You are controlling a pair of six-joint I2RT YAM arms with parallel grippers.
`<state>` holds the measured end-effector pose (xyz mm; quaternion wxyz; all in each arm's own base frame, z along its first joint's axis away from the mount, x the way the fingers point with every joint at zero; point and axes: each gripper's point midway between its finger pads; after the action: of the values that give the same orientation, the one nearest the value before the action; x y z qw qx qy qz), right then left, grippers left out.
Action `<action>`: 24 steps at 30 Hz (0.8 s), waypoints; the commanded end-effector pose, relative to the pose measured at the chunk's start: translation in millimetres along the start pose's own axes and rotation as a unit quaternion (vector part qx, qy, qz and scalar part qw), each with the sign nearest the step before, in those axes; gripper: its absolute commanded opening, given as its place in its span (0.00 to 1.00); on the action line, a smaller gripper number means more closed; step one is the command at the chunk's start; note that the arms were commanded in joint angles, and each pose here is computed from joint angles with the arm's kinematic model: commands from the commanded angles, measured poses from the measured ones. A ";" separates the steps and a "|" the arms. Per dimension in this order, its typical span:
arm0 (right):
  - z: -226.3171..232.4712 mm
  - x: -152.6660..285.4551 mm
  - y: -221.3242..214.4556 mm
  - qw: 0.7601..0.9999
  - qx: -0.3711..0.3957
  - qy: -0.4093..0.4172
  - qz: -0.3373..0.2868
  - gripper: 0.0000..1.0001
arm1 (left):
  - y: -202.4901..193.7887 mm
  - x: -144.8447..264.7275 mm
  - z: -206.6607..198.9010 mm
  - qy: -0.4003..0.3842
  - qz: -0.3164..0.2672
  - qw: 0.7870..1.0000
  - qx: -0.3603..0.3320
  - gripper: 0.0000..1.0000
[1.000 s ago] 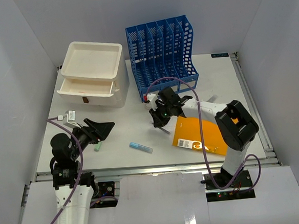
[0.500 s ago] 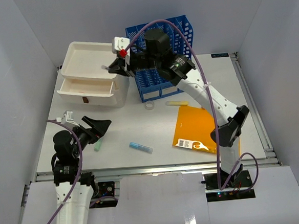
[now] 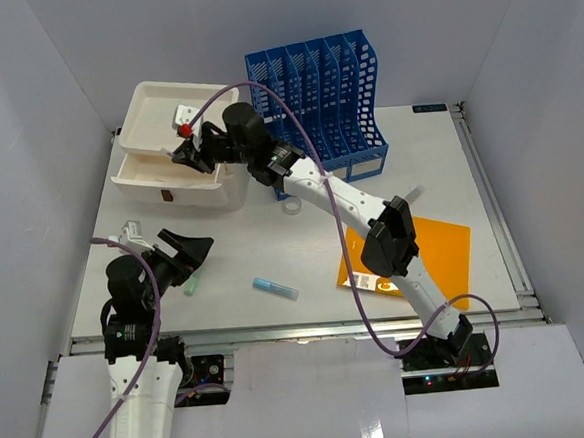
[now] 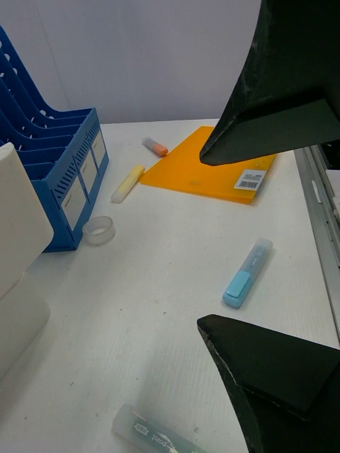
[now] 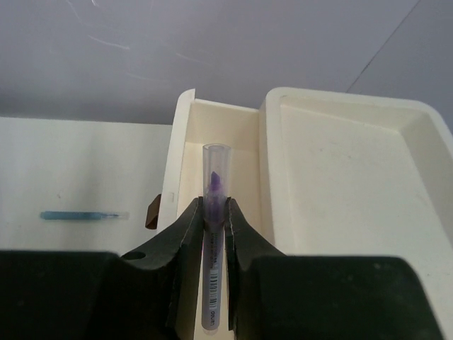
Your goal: Organize the desk
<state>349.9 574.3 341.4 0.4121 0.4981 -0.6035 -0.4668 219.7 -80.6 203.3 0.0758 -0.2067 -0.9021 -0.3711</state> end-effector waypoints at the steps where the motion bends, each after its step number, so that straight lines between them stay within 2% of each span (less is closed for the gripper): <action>1: -26.2 2.9 41.8 0.996 0.038 -0.057 -0.063 0.08 | 7.9 6.0 -4.6 0.005 -0.013 1.000 0.000 0.98; 4: -24.8 -0.3 20.6 0.997 0.031 -0.050 -0.047 0.12 | 7.7 5.4 -2.4 0.009 -0.014 1.000 0.002 0.98; 6: -20.7 -1.2 8.9 0.998 0.025 -0.044 -0.037 0.24 | 7.7 4.9 -0.7 0.013 -0.014 1.000 0.003 0.98; 10: -18.4 1.1 -0.4 0.999 0.017 -0.042 -0.026 0.56 | 6.4 1.9 8.3 0.035 -0.011 0.999 0.009 0.98; 15: -20.2 18.7 31.0 0.998 0.015 -0.036 -0.045 0.72 | 1.1 -8.3 30.6 0.091 0.017 0.996 0.015 0.98; 17: -3.1 44.4 56.9 0.998 0.006 0.030 -0.055 0.74 | 3.9 -13.4 34.3 0.107 0.028 0.994 0.009 0.98; 20: 49.3 107.2 107.2 0.982 0.001 0.171 -0.081 0.80 | 13.4 -18.9 40.3 0.130 0.030 0.991 -0.013 0.98; 21: 63.1 128.4 113.4 0.977 -0.003 0.199 -0.081 0.80 | 17.1 -20.7 41.6 0.138 0.029 0.990 -0.017 0.98; 24: 92.5 186.6 91.8 0.973 -0.038 0.223 -0.051 0.82 | 19.2 -24.7 58.0 0.180 0.031 0.983 -0.015 0.98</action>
<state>302.3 504.7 355.3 0.5002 0.5271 -0.5303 -0.4366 240.1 -56.1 160.3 0.2208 -0.2040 -0.8745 -0.3806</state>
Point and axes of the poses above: each gripper's point midway between its finger pads, its own x axis back along the fingers, its own z axis along the line the jaws close on, y = z × x, and after that the axes turned 4 degrees about -x, right-handed
